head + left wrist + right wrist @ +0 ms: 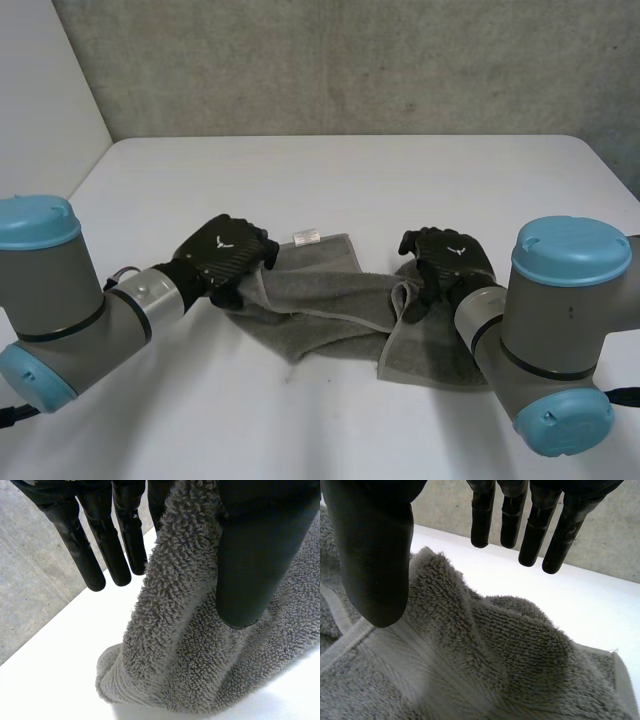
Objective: Fold the towel.
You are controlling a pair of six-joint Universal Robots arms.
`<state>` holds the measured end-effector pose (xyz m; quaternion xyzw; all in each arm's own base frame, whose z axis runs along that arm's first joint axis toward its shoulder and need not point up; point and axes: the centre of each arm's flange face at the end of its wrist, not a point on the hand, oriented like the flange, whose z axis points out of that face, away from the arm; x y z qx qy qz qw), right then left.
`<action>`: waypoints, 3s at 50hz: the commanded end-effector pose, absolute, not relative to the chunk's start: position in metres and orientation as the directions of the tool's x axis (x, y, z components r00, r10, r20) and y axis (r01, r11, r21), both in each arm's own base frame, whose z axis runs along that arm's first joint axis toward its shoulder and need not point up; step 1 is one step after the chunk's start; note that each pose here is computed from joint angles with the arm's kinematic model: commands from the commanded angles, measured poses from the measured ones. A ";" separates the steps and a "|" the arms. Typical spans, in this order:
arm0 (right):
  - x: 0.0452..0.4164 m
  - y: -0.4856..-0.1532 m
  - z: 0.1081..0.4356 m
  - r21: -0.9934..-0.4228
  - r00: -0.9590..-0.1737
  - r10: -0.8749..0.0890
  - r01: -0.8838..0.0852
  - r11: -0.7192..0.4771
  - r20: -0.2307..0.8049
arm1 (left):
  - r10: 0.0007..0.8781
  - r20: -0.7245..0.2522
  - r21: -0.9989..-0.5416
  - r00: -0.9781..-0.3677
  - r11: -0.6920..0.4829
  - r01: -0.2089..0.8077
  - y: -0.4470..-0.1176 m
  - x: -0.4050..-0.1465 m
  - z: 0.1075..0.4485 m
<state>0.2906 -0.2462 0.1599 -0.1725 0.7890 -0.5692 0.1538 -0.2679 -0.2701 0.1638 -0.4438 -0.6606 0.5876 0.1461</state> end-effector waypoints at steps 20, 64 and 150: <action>0.302 -0.257 0.131 -0.927 -0.900 -0.422 -0.062 0.370 -0.108 | 0.765 -0.318 -0.908 -0.560 -0.076 0.412 -0.269 -0.268 0.162; 0.239 -0.244 0.258 -0.617 -0.364 -0.775 -0.786 -0.043 0.517 | 0.521 -0.038 -0.936 -0.853 0.280 0.212 -0.238 -0.239 0.222; 0.264 -0.302 0.154 -0.934 -0.835 -0.551 -0.186 0.305 -0.014 | 0.267 0.098 -0.979 -0.959 0.202 -0.044 -0.290 -0.228 0.191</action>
